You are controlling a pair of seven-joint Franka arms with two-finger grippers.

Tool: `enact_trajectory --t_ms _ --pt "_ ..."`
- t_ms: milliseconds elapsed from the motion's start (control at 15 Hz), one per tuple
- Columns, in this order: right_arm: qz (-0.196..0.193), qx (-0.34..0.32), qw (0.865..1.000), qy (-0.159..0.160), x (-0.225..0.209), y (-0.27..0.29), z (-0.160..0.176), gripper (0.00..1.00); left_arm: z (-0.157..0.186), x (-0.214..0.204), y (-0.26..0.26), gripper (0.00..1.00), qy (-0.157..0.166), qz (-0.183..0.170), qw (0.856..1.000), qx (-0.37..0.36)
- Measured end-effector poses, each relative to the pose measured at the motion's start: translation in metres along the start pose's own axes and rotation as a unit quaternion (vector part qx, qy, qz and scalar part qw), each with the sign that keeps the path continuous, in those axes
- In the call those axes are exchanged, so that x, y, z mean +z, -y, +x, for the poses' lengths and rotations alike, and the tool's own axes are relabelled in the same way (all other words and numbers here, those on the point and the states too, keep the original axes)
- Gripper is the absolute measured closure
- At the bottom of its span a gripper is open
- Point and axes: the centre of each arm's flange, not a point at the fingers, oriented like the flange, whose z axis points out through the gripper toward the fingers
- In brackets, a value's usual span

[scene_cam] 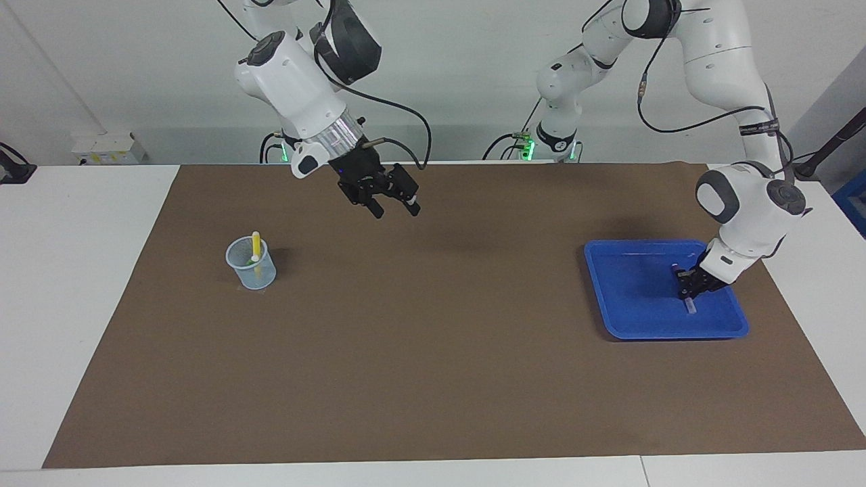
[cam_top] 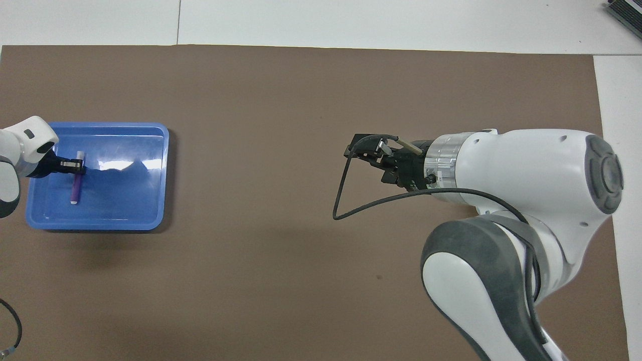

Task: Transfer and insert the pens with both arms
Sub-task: 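Grasp the purple pen in the blue tray with the left gripper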

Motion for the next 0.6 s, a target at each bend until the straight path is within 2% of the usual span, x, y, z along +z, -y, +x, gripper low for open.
enact_trajectory --t_ms 333,599 --pt "0.0 0.0 1.0 0.0 0.0 0.0 0.0 0.0 0.01 -0.017 -0.018 0.83 0.053 -0.017 0.998 -0.042" --pt "0.0 0.0 1.0 0.0 0.0 0.0 0.0 0.0 0.028 -0.054 -0.06 0.83 0.078 -0.039 0.987 -0.137"
